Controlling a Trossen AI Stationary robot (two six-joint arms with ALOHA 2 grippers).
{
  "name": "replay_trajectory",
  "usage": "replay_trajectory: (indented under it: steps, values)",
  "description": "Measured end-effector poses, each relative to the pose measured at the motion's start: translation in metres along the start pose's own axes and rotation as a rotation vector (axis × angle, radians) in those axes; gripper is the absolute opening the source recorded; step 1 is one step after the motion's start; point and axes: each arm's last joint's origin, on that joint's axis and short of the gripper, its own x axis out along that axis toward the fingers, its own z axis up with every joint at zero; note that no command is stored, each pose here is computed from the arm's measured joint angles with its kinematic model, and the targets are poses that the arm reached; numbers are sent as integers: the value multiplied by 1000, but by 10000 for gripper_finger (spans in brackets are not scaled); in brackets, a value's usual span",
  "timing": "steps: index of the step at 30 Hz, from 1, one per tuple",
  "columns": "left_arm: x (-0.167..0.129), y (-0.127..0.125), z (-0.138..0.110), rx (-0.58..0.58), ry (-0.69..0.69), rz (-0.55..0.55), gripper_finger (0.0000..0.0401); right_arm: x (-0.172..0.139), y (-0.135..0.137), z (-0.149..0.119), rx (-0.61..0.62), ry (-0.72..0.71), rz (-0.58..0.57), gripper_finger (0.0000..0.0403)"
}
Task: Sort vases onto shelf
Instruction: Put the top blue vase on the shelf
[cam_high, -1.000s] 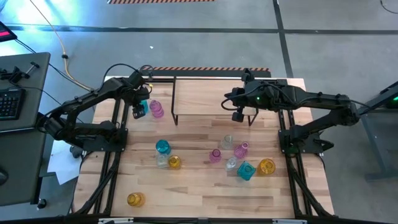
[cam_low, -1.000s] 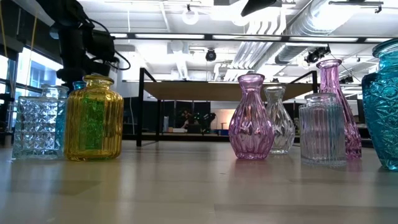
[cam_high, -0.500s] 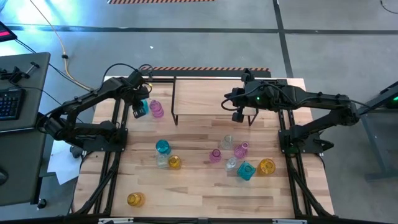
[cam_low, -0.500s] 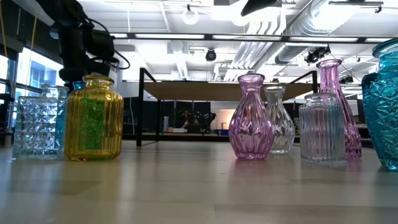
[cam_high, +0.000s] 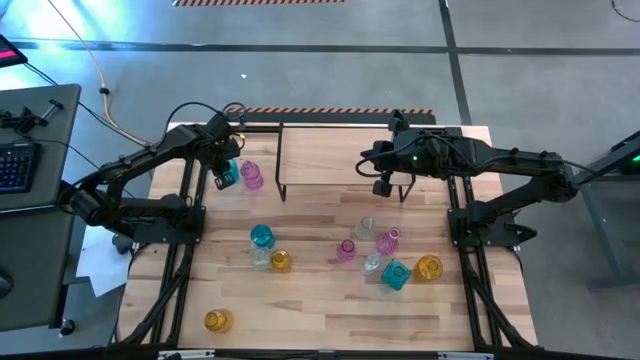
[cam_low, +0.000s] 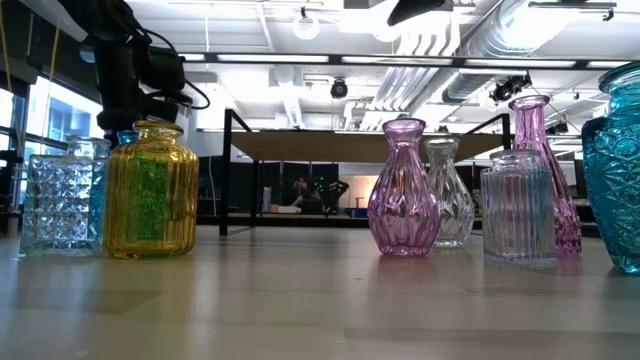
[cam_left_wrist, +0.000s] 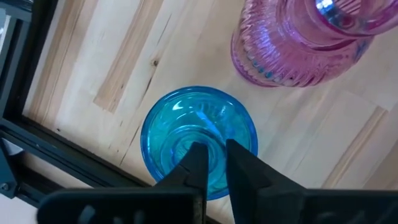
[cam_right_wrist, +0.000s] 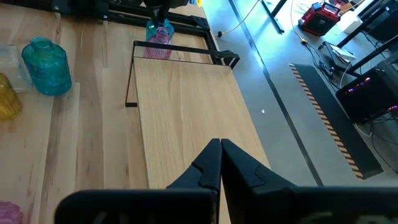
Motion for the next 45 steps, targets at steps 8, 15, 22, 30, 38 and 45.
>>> replay_trajectory:
  steps: [8, 15, 22, 30, 38, 45]
  values:
    - [-3, 0, 0, -24, 21, -1, 19, -3, 9, 2, -21, -14, 31, 0]
    - [-26, 3, 3, -38, -35, 18, 19, -4, 10, 2, -23, -10, 10, 0]
    - [-67, 6, 4, -60, -153, 85, 20, -4, 10, 2, -31, -9, 1, 0]
    - [-126, 10, 8, -75, -351, 183, 20, -4, 8, 2, -30, -3, -29, 0]
    - [-174, 3, 41, -12, -548, 184, 20, -4, 8, 4, -31, -19, -36, 0]
    - [-182, -14, 95, 97, -601, 129, 20, -4, 7, 7, -35, -50, -42, 0]
